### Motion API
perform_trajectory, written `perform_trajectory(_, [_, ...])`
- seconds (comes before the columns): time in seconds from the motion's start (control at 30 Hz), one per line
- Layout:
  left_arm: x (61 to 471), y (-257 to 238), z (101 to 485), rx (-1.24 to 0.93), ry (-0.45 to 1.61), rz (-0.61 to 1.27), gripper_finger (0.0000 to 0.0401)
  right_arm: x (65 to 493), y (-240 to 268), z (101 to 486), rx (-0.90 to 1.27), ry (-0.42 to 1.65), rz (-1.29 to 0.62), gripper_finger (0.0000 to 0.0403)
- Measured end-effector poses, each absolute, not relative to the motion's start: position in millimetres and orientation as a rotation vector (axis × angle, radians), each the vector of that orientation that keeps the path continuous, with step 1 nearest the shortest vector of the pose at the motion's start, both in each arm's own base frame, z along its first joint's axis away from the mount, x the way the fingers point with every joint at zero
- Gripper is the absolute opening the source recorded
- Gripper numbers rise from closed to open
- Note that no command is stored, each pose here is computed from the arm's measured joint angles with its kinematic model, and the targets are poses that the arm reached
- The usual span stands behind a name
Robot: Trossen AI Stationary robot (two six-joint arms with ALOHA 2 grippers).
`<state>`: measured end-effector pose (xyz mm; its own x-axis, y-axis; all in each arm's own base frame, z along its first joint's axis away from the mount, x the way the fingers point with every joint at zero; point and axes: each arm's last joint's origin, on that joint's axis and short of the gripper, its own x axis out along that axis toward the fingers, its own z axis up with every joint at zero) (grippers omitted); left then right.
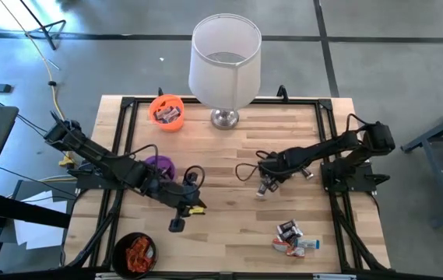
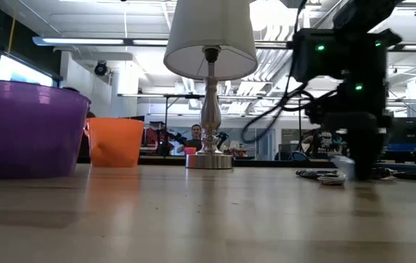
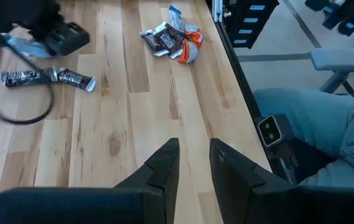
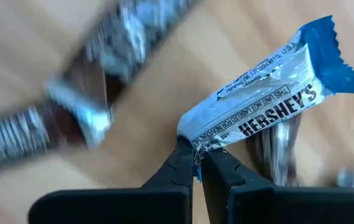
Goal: Sort candy
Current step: Put the white chocolate into the orange bucket
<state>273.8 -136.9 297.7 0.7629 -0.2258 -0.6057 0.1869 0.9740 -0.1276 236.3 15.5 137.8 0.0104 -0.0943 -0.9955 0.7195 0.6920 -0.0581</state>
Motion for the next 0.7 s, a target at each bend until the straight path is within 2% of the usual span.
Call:
perform_trajectory(0.23, [272.2, -139.4, 297.9, -0.016, 0.647, -0.183, 0.0074, 228.8, 54.5, 158.7, 0.650, 1.302, -0.638, 0.0003])
perform_trajectory(0.47, [272.6, -136.7, 298.7, 0.127, 0.605, -0.082, 0.0074, 233.4, 107.5, 185.6, 0.759, 0.975, -0.417, 0.0003])
perform_trajectory(0.7, [270.4, -130.7, 299.2, 0.168, 0.597, 0.063, 0.0074, 237.3, 159.0, 240.7, 0.668, 0.736, -0.319, 0.0003])
